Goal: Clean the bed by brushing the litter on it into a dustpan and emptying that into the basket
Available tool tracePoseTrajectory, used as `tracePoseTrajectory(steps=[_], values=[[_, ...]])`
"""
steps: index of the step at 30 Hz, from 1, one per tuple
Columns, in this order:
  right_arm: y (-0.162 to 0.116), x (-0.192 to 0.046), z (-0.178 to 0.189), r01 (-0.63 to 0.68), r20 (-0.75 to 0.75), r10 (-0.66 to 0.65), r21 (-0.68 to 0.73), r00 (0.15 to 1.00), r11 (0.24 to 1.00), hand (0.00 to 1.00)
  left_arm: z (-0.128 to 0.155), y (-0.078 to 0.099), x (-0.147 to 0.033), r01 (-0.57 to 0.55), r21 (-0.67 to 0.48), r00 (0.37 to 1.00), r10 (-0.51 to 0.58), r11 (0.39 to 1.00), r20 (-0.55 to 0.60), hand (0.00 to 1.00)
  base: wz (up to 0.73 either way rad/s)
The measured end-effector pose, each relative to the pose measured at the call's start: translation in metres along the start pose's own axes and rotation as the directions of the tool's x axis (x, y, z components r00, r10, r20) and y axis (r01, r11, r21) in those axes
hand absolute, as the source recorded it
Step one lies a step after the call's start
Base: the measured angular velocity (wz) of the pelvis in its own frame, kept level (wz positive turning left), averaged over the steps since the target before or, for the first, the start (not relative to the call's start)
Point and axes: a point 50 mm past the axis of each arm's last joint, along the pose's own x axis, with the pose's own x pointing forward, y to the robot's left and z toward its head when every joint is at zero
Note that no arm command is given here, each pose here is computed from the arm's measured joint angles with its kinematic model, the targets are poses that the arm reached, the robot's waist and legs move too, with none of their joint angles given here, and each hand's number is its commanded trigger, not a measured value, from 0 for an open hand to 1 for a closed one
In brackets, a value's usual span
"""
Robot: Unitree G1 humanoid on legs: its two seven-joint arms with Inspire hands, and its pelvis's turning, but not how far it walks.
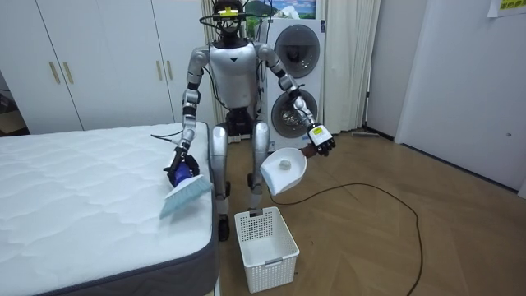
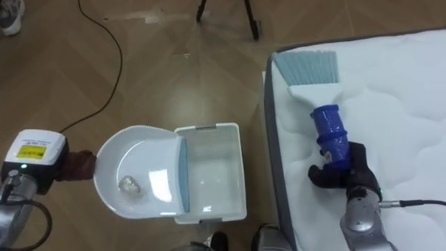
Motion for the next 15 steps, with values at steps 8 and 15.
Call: tracePoseTrajectory(steps=[8,15], values=[[-0.0013,-0.0003,-0.0001,0.038,-0.003,-0.038,0.012,0.999,0.999,0.00,-0.0053,0.0007,-0.0001,0.006,0.078,1.000,-0.006,0.997,-0.007,1.00,0.00],[-0.0022,-0.0010,-0.0014,0.062,-0.015,-0.062,0.033,0.998,0.998,0.00,-0.0058,0.0010,0.0002,0.012,0.088,1.000,-0.012,0.996,-0.007,1.00,0.00]])
